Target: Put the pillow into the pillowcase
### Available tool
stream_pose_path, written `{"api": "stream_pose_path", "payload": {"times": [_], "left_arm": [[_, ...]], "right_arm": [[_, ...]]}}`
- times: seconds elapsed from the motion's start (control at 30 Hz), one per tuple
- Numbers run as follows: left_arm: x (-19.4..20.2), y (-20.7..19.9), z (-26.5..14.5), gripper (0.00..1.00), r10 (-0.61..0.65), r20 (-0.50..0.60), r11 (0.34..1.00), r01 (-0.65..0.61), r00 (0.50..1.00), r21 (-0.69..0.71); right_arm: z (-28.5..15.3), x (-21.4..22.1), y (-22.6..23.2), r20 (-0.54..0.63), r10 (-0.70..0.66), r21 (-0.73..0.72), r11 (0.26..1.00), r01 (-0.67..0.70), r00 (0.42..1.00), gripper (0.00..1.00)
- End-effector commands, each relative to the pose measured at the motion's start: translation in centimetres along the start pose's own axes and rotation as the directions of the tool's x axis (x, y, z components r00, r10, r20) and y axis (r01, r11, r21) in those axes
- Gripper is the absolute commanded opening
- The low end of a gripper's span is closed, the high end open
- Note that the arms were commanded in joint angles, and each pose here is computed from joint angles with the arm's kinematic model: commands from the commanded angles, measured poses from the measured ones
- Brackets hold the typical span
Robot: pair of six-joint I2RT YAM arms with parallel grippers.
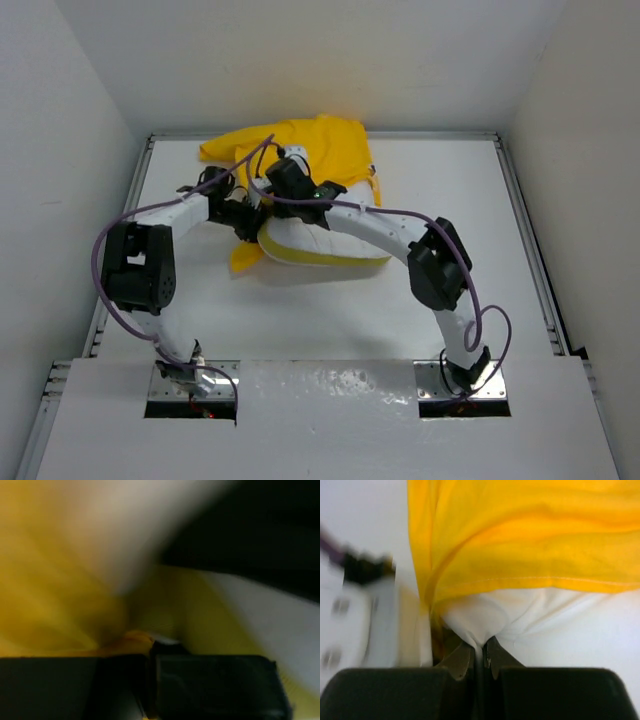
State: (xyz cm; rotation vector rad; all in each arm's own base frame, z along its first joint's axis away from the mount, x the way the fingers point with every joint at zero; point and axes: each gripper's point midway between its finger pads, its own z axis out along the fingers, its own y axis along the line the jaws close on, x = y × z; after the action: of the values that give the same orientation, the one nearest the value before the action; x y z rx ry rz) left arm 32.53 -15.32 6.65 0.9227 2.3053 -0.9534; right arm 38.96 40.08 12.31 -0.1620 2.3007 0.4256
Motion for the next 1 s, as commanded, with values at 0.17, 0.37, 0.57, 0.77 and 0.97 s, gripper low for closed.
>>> {"api": "stream_pose_path", "payload": {"times": [0.17,0.37,0.57,0.77,0.97], "left_arm": [[-1.7,-13.9,-4.8,0.0,0.128,0.123,0.839,-0.173,0.984,0.515],[-1.7,-14.1,-6.5,0.0,0.104,0.14,0.865,-0.159,0.985,0.476],[-0.2,-11.8,-7.2,0.25,0.067,0.038,0.917,-0.076,0.997,0.391],[-4.6,-5.5,-12.6,0.73,0.179,0.022,0.981,-0.18,0.984,0.073],[-17.3,-3.4,-12.4,0.3,0.379,0.114,0.913,-0.352,0.918,-0.205]], "right_arm": [[5.7,-9.1,-2.1,0.332,0.255,0.139,0.939,-0.315,0.908,0.0],[9.6,-1.8,-2.5,0.131,0.332,0.092,0.934,-0.345,0.934,0.01],[4.1,-5.6,3.7,0.085,0.195,-0.213,0.962,-0.173,0.977,0.91],[-4.7,-6.7,-0.9,0.089,-0.029,-0.116,0.993,0.039,0.996,0.99],[-9.3,-6.5,-8.7,0.008,-0.048,-0.062,0.997,0.048,0.999,0.0]]}}
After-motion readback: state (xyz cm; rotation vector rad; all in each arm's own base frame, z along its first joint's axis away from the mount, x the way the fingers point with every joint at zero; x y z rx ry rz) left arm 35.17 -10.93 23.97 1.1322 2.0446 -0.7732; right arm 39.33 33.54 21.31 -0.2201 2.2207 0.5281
